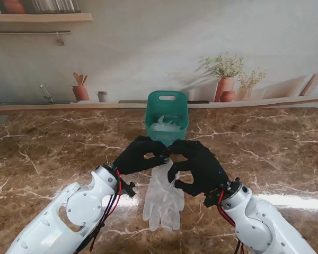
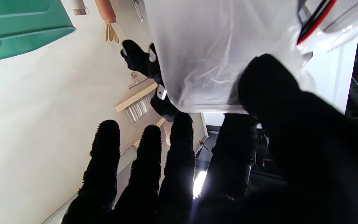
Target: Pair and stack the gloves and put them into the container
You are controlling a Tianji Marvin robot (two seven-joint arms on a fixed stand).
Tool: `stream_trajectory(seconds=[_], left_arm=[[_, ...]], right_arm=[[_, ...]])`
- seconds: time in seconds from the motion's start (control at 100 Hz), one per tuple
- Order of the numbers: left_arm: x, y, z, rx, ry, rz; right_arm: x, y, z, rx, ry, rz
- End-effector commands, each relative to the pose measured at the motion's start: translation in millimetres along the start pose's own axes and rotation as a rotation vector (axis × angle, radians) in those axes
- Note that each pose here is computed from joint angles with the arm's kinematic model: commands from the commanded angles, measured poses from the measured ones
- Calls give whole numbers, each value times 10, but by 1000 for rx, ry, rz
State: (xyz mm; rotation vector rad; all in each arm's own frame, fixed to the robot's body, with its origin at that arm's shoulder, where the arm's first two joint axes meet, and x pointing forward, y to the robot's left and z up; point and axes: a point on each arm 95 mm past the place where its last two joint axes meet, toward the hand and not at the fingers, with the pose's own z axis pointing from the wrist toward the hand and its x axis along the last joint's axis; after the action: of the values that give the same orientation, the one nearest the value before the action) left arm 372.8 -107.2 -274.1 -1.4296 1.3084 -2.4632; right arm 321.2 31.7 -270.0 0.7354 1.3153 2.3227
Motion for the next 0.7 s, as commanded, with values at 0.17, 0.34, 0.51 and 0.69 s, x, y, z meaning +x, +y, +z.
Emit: stream_trajectory(seconds=[0.17, 0.34, 0.51, 0.69], left_arm=[[-69, -46, -76, 39, -62, 61], [-108, -139, -189, 71, -140, 95], [-49, -199, -288, 106, -158, 105], [21, -102, -324, -30, -126, 87]], right_arm=[[77, 62, -33, -76, -74, 67], [88, 120, -65, -83, -131, 69], [79, 146, -66, -75, -208, 16], [117, 108, -18, -78, -272, -50]])
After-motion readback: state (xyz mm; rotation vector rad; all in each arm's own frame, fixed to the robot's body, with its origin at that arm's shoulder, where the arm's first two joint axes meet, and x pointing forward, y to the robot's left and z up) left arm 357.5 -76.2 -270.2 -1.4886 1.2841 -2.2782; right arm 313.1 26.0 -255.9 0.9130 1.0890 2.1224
